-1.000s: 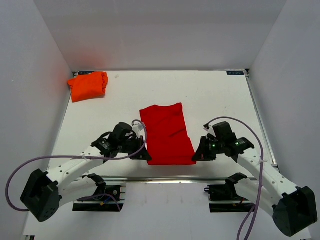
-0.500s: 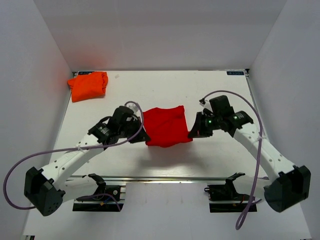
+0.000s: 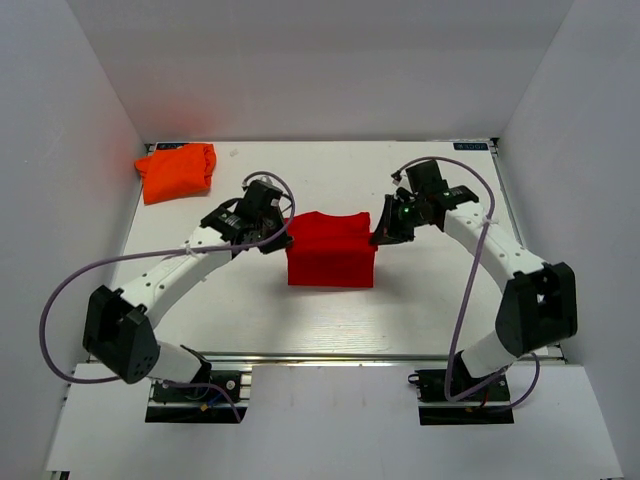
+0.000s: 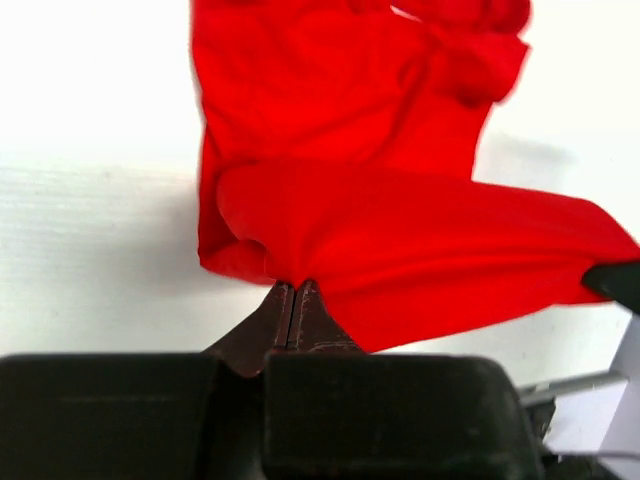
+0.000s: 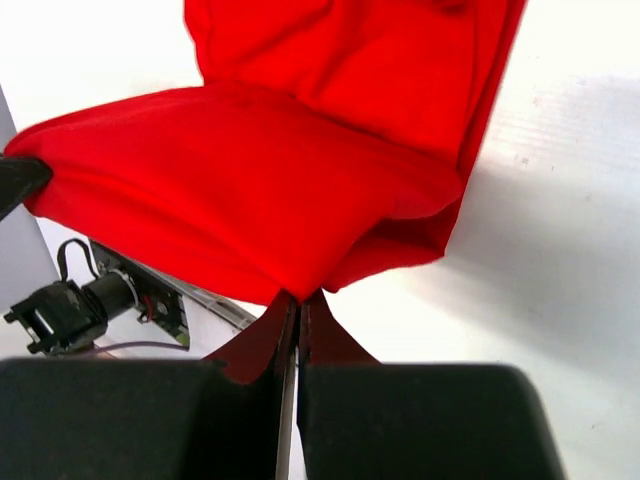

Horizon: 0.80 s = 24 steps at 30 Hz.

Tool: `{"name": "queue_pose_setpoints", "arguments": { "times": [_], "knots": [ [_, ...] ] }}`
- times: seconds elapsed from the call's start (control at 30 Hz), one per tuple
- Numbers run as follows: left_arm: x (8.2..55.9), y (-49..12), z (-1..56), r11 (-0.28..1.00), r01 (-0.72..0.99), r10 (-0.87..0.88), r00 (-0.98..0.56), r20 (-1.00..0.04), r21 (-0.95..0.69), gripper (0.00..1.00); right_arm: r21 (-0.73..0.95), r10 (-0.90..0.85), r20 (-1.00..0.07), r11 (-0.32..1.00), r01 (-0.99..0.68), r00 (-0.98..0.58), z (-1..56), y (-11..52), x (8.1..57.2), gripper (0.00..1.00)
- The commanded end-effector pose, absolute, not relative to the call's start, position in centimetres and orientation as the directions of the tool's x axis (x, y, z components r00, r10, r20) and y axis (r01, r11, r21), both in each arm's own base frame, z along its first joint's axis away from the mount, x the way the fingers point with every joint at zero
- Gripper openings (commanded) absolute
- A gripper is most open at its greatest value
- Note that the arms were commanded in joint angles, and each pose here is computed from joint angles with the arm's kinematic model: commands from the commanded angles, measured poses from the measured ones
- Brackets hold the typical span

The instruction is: Fold and stack the t-shirts

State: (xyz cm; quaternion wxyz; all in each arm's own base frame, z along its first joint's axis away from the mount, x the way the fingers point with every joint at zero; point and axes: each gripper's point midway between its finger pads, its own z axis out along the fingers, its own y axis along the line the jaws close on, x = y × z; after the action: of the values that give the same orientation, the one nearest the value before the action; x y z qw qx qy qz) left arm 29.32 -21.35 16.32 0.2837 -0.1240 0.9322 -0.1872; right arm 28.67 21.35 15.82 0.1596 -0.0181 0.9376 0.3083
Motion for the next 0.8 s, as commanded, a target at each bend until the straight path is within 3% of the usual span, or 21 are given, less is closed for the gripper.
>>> {"name": "queue_pose_setpoints", "arguments": {
  "times": [0.0,0.4,0.5,0.53,0.57,0.6,0.63,0.67,0.7,0.77],
  "knots": [
    [33.0,-20.5,17.3,0.893,-0.173,-0.393,-0.748,-0.535,-0.415,0.0,0.592,0.075,-0.336,0.792,-0.149,-0.939,16.5,21.5,30.9,0.0],
    [39.2,-21.6,13.6,0.897,-0.183,-0.379,-0.786,-0.489,-0.402,0.0,0.645,0.101,-0.26,0.758,-0.095,-0.96,11.9,22.1,37.9,0.0],
    [40.7,-21.0,12.9,0.88,-0.216,-0.423,-0.762,-0.491,-0.423,0.0,0.674,0.107,-0.308,0.726,-0.137,-0.945,11.2,22.9,41.2,0.0],
    [41.5,-20.7,12.3,0.878,-0.228,-0.431,-0.759,-0.489,-0.421,0.07,0.675,0.114,-0.343,0.721,-0.16,-0.932,12.0,23.2,42.4,0.05],
    [42.5,-20.6,13.0,0.871,-0.229,-0.445,-0.742,-0.502,-0.435,0.15,0.678,0.12,-0.365,0.714,-0.175,-0.923,12.1,23.2,43.5,0.16],
    [43.3,-20.5,13.4,0.875,-0.222,-0.443,-0.727,-0.525,-0.43,0.59,0.701,0.105,-0.352,0.688,-0.188,-0.93,11.1,23.8,44.0,0.26],
    [44.0,-20.2,13.8,0.87,-0.227,-0.454,-0.716,-0.531,-0.437,0.79,0.707,0.107,-0.375,0.675,-0.209,-0.921,12.1,24.0,45.0,0.36],
    [45.1,-20.3,14.8,0.869,-0.228,-0.46,-0.698,-0.549,-0.439,0.94,0.715,0.106,-0.392,0.66,-0.23,-0.914,12.8,24.0,46.0,0.69],
    [45.5,-19.8,15.2,0.881,-0.217,-0.44,-0.702,-0.56,-0.42,1.0,0.726,0.1,-0.389,0.645,-0.238,-0.916,12.8,24.2,46.2,0.9],
    [46.8,-19.9,17.5,0.887,-0.178,-0.422,-0.688,-0.59,-0.426,1.0,0.72,0.086,-0.437,0.63,-0.29,-0.896,14.7,24.5,46.7,0.9]
  ]
}}
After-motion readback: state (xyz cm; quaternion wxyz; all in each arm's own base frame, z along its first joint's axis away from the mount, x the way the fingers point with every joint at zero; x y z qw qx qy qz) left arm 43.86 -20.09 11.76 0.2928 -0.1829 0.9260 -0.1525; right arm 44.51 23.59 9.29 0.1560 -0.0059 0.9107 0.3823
